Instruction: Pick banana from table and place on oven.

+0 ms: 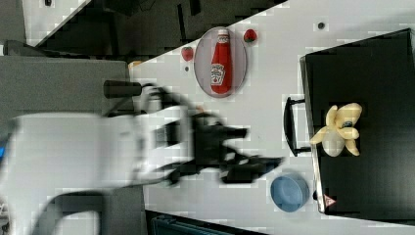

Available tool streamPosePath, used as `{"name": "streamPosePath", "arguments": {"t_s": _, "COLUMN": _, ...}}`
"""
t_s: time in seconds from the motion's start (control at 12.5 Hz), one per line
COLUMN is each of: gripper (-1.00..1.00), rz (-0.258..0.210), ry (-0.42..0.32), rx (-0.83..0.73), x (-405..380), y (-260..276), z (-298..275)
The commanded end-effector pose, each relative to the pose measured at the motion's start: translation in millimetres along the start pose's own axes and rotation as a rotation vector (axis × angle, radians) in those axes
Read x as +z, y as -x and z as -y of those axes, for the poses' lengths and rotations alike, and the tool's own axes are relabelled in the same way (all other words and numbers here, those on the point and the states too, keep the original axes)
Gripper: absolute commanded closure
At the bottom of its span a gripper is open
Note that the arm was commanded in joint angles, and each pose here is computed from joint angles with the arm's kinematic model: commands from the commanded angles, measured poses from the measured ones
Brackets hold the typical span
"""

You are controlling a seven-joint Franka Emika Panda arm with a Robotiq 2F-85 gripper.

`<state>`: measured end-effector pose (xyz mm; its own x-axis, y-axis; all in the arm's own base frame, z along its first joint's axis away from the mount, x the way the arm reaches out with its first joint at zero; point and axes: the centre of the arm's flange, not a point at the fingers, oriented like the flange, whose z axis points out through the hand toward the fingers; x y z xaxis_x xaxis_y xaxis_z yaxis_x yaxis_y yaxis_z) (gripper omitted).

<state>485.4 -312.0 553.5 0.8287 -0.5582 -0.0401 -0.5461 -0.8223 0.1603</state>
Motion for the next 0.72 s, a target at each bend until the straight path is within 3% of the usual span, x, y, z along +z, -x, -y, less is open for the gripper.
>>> {"name": "streamPosePath", "arguments": {"t_s": 0.08, "gripper": -1.0, "rz": -0.017, "ry": -0.042, "rx": 0.18, "x": -77, "y": 48, "z": 59}}
{"name": "streamPosePath", "arguments": {"t_s": 0.24, "gripper": -1.0, "rz": 0.001, "ry": -0.037, "rx": 0.28, "x": -97, "y": 77, "z": 110}}
{"name": "streamPosePath", "arguments": {"t_s": 0.48, "gripper": -1.0, "rz": -0.032, "ry": -0.058, "rx": 0.39, "x": -121, "y": 110, "z": 170}}
{"name": "streamPosePath", "arguments": {"t_s": 0.72, "gripper": -1.0, "rz": -0.029, "ry": -0.077, "rx": 0.487, "x": -128, "y": 127, "z": 197}}
